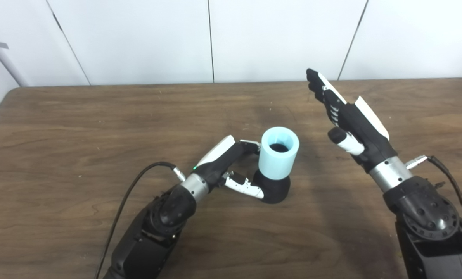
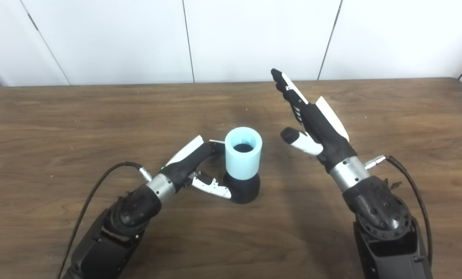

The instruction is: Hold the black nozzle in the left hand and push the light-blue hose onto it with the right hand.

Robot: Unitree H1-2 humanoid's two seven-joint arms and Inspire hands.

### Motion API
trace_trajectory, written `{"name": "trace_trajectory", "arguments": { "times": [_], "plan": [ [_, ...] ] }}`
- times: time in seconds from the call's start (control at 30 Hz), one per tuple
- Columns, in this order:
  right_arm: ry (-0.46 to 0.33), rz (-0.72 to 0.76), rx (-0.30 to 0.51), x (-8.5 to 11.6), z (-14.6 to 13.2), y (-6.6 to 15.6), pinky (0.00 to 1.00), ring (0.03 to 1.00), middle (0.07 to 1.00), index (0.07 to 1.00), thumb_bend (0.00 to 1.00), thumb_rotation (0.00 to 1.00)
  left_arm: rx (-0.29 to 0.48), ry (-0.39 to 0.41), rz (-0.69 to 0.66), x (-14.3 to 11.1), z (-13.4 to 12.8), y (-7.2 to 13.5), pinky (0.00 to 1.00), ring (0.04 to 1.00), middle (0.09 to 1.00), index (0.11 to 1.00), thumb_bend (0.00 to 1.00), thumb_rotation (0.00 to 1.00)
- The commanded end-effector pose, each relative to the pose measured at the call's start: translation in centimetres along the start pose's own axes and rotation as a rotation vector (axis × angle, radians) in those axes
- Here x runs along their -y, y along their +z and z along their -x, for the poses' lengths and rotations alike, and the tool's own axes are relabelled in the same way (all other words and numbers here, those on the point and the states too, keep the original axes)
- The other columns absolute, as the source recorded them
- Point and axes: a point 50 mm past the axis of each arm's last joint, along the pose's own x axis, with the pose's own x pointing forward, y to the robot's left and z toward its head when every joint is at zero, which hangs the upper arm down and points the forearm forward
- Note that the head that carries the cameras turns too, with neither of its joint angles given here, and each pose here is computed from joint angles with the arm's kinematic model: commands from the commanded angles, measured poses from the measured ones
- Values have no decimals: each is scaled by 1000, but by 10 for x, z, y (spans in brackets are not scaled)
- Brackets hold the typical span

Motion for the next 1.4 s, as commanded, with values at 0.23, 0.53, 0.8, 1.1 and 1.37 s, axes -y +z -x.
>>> {"name": "trace_trajectory", "arguments": {
  "times": [0.23,0.53,0.8,1.1,1.37],
  "plan": [
    [-23,20,36,4,-3,4,1000,1000,1000,1000,1000,1000,115,8,-16,-6,4,-8,1000,1000,996,928,1000,388],
    [-27,67,42,1,-5,3,1000,1000,1000,1000,1000,1000,214,50,-30,-8,8,-9,1000,1000,1000,1000,1000,462],
    [-15,126,73,0,-5,-1,1000,1000,1000,1000,1000,1000,297,181,-6,-9,11,-4,1000,1000,1000,1000,1000,511],
    [-19,122,85,1,-3,-4,1000,1000,1000,1000,1000,1000,335,348,-7,-12,17,-3,1000,1000,1000,1000,1000,702],
    [-33,57,89,0,5,-15,1000,1000,1000,1000,970,1000,340,448,46,-18,28,6,1000,1000,1000,1000,1000,807]
  ]
}}
